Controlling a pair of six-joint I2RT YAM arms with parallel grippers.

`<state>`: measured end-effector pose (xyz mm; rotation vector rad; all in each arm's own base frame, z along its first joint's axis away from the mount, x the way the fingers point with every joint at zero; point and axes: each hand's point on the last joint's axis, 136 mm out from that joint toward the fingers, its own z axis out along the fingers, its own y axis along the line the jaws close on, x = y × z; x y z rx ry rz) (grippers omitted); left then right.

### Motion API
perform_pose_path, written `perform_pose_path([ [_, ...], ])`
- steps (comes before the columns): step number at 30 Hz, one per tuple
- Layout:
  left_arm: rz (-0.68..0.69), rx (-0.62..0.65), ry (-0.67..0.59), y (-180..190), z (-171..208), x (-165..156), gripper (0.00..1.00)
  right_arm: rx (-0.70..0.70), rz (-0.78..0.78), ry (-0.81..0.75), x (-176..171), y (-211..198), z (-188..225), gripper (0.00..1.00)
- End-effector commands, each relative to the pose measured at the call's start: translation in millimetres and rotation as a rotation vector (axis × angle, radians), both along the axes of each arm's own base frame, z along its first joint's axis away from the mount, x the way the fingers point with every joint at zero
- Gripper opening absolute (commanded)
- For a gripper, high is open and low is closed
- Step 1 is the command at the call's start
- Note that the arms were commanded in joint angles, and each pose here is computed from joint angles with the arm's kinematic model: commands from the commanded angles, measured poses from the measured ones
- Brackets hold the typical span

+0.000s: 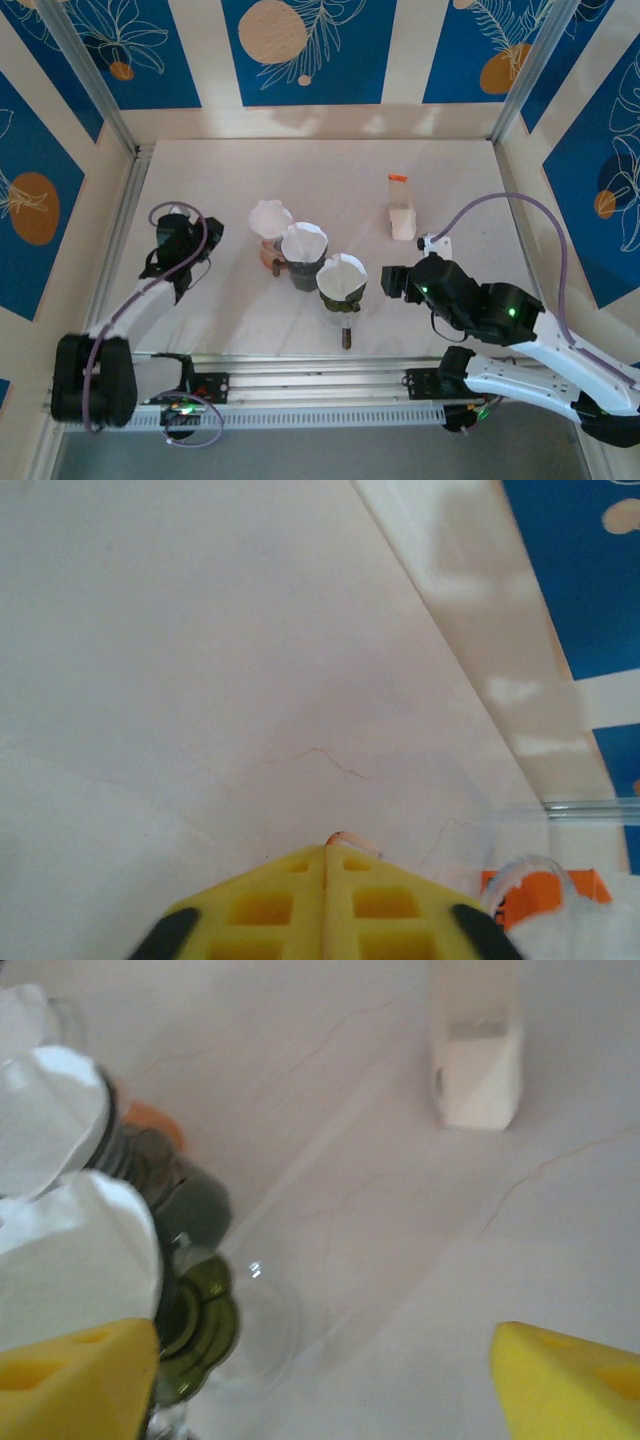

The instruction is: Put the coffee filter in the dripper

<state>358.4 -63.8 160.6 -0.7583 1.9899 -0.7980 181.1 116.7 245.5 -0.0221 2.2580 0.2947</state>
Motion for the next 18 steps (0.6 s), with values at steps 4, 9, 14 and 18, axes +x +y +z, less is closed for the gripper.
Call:
perform_pose_path([
  [4, 0.061, 0.387, -0.021, 43, 49, -15, 0.98, -0.034, -0.172, -0.151, 44, -22, 17, 0.99],
  [9, 0.071, 0.599, -0.098, 59, 47, -9, 1.0, -0.04, -0.27, -0.129, 65, -45, 1, 0.99],
  [14, 0.041, 0.862, -0.087, 75, 22, 2, 1.0, -0.032, -0.364, -0.068, 69, -68, -19, 0.99],
  [18, 0.018, 0.973, -0.073, 80, -5, 16, 1.0, -0.04, -0.414, -0.056, 72, -80, -25, 0.99],
])
